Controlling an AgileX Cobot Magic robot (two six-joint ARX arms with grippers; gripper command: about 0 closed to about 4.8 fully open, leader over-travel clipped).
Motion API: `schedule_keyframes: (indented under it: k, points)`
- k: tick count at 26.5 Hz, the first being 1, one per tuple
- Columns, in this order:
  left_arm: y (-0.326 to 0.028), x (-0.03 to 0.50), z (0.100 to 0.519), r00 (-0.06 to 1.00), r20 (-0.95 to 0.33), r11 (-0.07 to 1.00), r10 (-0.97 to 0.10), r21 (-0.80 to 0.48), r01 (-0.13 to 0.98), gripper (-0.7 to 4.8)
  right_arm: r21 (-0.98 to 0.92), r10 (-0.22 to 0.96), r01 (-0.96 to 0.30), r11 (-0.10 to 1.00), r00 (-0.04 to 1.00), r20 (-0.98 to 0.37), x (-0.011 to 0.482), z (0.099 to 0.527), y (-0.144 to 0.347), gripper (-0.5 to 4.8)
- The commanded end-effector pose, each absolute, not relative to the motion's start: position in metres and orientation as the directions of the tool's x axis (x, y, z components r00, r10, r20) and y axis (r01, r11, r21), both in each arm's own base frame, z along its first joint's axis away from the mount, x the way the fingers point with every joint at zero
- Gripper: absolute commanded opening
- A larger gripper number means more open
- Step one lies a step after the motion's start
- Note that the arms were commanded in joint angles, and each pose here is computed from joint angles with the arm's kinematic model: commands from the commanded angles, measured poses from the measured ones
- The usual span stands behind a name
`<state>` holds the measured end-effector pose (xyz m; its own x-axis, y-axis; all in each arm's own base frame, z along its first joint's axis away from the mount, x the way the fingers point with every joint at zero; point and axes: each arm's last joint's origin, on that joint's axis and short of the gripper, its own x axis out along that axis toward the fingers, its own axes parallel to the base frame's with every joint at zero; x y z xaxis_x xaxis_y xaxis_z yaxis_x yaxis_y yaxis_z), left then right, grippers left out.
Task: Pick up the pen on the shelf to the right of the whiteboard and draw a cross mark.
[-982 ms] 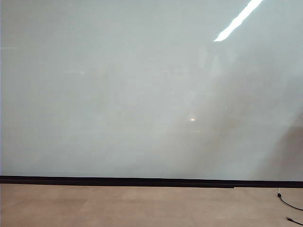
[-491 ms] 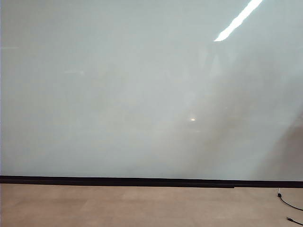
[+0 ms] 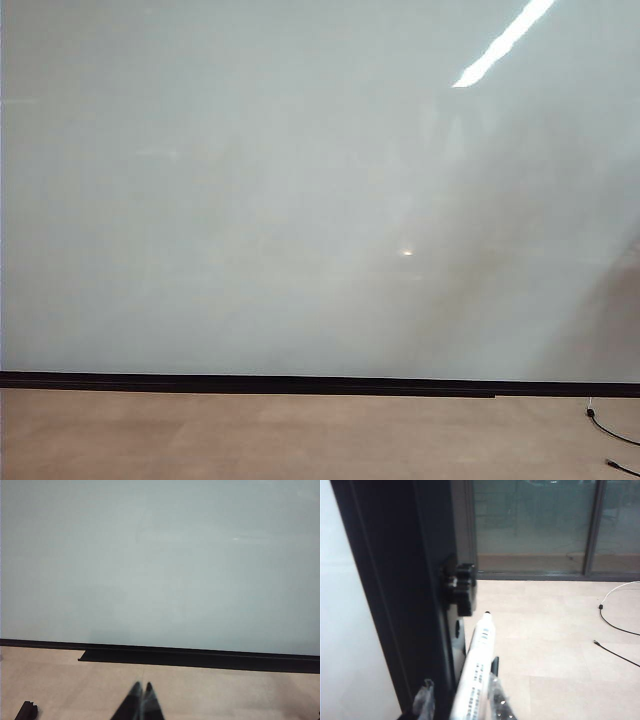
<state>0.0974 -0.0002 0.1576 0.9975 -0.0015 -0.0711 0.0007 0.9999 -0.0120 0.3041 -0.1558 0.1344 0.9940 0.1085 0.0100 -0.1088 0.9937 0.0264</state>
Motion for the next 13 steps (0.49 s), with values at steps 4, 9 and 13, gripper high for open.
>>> schedule_keyframes:
  k: [4, 9, 13]
  points:
    - [-0.0003, 0.0973, 0.1591, 0.998, -0.063, 1.000, -0.005, -0.008, 0.004, -0.04, 0.014, 0.127, -0.127, 0.992, 0.991, 0.030, 0.3049, 0.1380, -0.1552, 0.89]
    - [-0.0003, 0.0973, 0.1591, 0.998, -0.063, 1.000, -0.005, -0.008, 0.004, -0.04, 0.014, 0.127, -0.128, 0.992, 0.991, 0.030, 0.3049, 0.1380, -0.1553, -0.06]
    - [-0.0003, 0.0973, 0.1590, 0.998, -0.064, 1.000, -0.005, -0.008, 0.004, -0.04, -0.003, 0.126, -0.126, 0.992, 0.991, 0.052, 0.3044, 0.1404, -0.1555, -0.06]
